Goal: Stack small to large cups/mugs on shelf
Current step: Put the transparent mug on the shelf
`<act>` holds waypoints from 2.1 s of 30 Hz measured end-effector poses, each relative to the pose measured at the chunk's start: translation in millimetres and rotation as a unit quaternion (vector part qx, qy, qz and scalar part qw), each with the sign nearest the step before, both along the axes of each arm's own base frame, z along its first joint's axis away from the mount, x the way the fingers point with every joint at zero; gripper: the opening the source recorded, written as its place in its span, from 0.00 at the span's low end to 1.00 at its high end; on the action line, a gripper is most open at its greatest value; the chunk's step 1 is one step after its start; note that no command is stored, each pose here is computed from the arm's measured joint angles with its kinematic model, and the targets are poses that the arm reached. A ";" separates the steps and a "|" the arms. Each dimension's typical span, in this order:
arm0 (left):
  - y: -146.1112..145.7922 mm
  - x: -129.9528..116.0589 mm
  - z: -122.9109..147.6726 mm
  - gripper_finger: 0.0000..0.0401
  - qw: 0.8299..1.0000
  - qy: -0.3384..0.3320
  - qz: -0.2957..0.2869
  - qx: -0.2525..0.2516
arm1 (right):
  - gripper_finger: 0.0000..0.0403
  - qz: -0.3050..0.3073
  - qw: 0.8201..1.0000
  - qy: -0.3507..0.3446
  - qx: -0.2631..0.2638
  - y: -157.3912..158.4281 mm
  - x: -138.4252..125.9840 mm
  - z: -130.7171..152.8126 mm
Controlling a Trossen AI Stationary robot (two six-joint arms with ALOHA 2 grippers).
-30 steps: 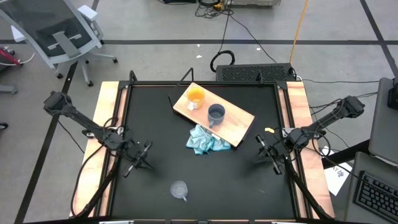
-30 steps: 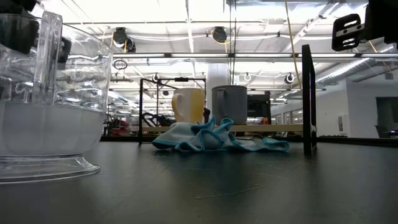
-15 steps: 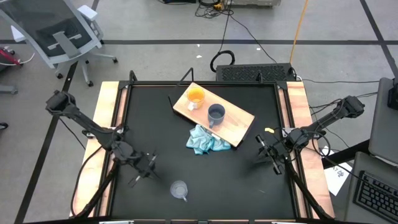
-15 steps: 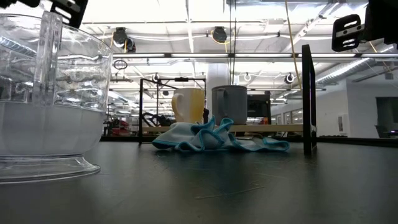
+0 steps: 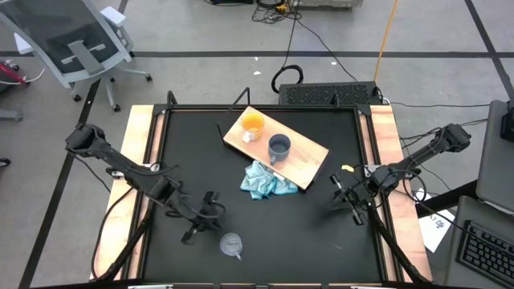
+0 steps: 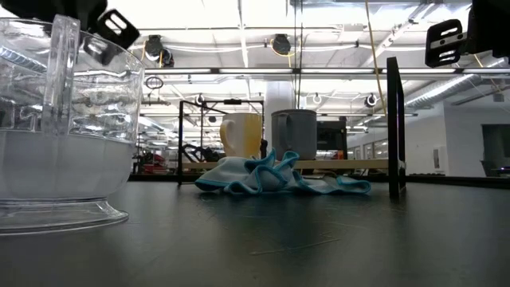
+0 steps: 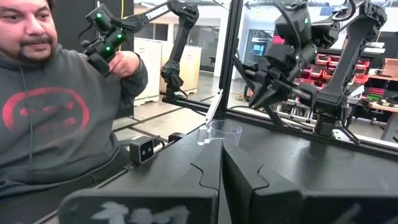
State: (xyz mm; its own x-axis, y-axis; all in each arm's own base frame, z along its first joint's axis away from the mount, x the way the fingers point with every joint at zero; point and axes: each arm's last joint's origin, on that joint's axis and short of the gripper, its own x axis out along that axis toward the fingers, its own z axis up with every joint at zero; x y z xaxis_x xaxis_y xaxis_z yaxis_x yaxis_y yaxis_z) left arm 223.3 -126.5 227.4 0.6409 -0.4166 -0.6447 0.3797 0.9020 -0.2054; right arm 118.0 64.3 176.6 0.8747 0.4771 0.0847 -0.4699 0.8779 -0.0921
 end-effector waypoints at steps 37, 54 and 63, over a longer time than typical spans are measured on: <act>15.3 71.1 -29.4 0.61 0.919 0.323 0.153 -0.169 | 0.01 0.000 1.000 0.022 -0.009 0.2 0.3 -4.6; 2.9 73.0 -25.9 0.61 0.922 0.297 0.166 -0.184 | 0.01 0.001 0.999 0.039 -0.007 0.2 0.3 -7.3; -0.1 70.0 -27.6 0.58 0.922 0.300 0.175 -0.169 | 0.01 0.000 0.999 0.038 -0.009 0.2 0.3 -7.3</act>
State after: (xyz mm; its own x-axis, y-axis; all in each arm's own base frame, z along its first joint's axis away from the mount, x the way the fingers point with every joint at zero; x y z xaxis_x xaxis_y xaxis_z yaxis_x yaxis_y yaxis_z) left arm 293.3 -126.6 199.8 0.3440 -0.4931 -0.7990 -0.1970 0.7942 -0.5749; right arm 118.3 64.5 169.3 0.8779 0.4788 0.0090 -0.4771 0.8759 -0.0718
